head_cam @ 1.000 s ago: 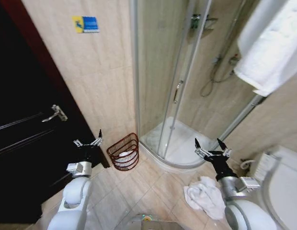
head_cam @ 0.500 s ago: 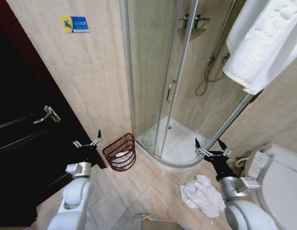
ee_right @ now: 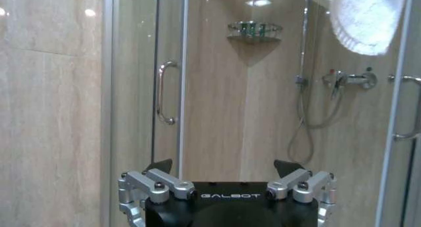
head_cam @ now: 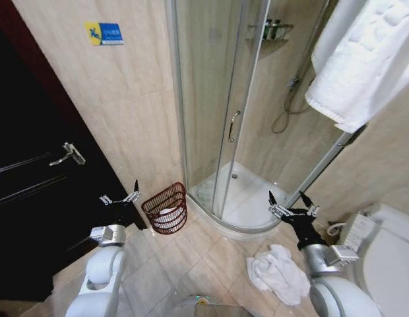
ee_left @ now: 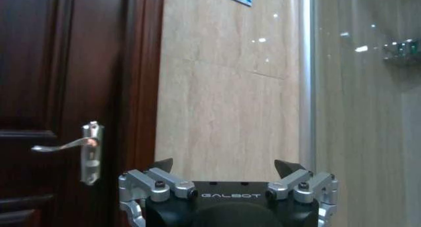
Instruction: Discard the used towel into the hamper.
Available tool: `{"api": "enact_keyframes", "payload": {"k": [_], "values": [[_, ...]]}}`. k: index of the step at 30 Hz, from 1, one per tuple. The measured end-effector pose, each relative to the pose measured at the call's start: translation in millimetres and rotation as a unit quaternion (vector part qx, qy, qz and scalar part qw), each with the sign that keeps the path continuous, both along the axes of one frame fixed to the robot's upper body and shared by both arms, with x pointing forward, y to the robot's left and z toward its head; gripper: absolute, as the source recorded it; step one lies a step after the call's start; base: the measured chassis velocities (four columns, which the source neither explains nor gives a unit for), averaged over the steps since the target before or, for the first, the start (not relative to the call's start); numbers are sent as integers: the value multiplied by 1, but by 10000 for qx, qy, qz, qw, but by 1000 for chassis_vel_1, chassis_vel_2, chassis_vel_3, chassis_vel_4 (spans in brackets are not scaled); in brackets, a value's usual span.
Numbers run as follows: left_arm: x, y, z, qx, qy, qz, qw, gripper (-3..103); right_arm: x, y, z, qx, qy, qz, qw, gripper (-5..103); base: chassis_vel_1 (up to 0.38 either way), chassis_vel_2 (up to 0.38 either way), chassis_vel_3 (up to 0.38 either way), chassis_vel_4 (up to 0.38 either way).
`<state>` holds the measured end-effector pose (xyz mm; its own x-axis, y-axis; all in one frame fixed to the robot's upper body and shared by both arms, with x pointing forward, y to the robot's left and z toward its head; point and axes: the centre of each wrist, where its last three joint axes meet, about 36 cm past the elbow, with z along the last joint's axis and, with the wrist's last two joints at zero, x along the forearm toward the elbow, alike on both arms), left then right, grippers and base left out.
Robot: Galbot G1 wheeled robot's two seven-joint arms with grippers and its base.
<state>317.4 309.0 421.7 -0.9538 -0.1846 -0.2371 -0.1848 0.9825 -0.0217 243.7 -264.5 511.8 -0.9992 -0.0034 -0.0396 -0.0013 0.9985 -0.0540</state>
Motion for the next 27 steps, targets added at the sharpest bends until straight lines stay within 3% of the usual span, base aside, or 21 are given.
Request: {"api": "enact_keyframes", "payload": {"k": [27], "values": [[0, -5, -2, -50, -145, 3, 9999, 100, -2, 0, -1, 26, -13, -34, 10000, 100, -63, -72, 74, 73]]}}
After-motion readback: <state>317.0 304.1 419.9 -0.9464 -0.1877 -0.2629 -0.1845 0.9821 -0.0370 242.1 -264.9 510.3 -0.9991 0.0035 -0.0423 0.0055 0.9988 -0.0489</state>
